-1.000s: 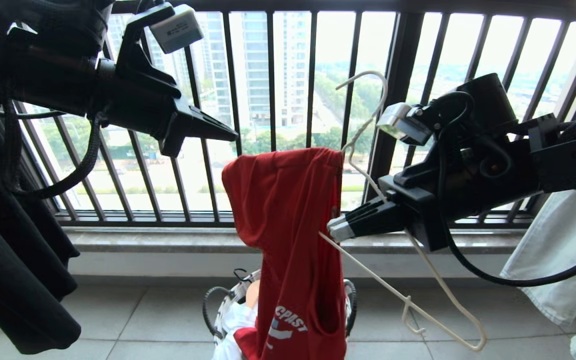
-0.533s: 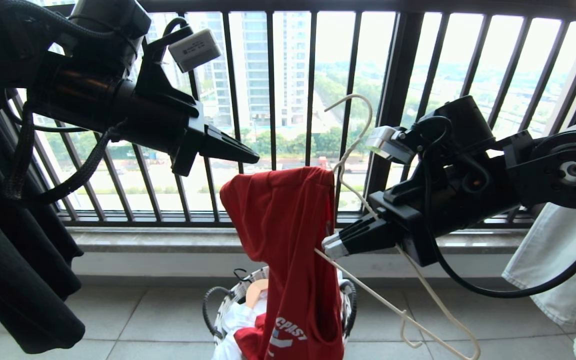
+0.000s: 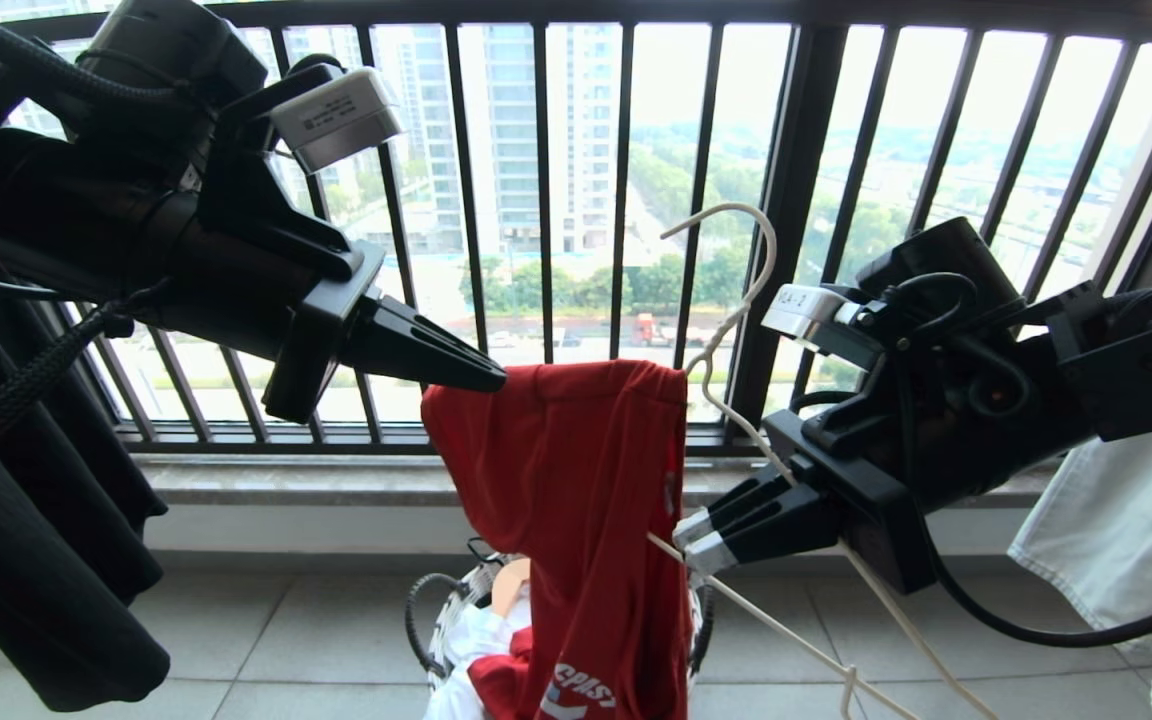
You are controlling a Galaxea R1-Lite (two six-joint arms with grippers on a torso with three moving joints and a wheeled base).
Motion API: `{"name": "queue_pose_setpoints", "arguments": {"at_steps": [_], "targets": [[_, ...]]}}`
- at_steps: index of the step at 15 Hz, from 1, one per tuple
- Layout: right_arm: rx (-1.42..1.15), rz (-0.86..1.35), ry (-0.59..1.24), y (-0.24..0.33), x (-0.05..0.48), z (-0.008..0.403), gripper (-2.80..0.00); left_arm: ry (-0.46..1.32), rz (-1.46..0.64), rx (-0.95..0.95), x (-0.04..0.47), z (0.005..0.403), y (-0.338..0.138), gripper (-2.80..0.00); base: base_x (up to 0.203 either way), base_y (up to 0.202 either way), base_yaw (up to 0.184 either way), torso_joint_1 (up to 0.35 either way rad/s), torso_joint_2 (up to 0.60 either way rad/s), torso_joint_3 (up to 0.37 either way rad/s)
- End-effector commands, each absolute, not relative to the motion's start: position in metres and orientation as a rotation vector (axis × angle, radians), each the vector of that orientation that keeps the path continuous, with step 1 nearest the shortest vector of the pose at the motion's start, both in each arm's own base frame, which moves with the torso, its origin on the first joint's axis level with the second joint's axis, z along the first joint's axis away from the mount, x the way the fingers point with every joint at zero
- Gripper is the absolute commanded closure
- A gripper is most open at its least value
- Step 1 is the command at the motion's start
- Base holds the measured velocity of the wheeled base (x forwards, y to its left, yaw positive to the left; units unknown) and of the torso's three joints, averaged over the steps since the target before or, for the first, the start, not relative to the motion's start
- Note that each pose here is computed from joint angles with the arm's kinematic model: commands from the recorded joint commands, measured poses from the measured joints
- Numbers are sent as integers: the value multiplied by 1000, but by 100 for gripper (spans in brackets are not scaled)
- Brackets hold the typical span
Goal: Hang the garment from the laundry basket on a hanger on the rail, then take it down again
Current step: Hang the clothes on the clothes rack
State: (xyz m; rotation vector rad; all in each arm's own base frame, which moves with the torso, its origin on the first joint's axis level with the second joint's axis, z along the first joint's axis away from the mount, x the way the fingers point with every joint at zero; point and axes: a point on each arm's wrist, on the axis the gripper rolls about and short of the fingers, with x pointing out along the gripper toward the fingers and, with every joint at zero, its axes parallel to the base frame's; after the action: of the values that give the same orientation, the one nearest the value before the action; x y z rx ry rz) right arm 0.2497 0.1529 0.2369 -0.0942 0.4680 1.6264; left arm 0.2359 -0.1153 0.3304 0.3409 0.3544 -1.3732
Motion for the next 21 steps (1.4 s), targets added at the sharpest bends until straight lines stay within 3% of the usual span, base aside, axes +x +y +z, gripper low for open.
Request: {"name": "queue_pose_setpoints", "arguments": {"at_steps": [1,6,7,12,21], "targets": [[-100,1636,453,152,247,240,0,360,-1377,338,234,328,-114,0,0,0,0,0,0,0],[-100,1629,440,149,247,242,0,302,-1444,264,275,324,-118,0,0,0,0,0,0,0],[-100,1628,438,148,248,243,0,298,-1467,240,283,320,-117,-280,0,0,0,0,0,0],[-99,1628,441,149,249,241,0,286,-1542,192,322,294,-131,-280,0,0,0,0,0,0],[-104,1628,418,147,246,249,0,321,-1582,152,324,288,-146,-280,0,0,0,0,0,0]]}}
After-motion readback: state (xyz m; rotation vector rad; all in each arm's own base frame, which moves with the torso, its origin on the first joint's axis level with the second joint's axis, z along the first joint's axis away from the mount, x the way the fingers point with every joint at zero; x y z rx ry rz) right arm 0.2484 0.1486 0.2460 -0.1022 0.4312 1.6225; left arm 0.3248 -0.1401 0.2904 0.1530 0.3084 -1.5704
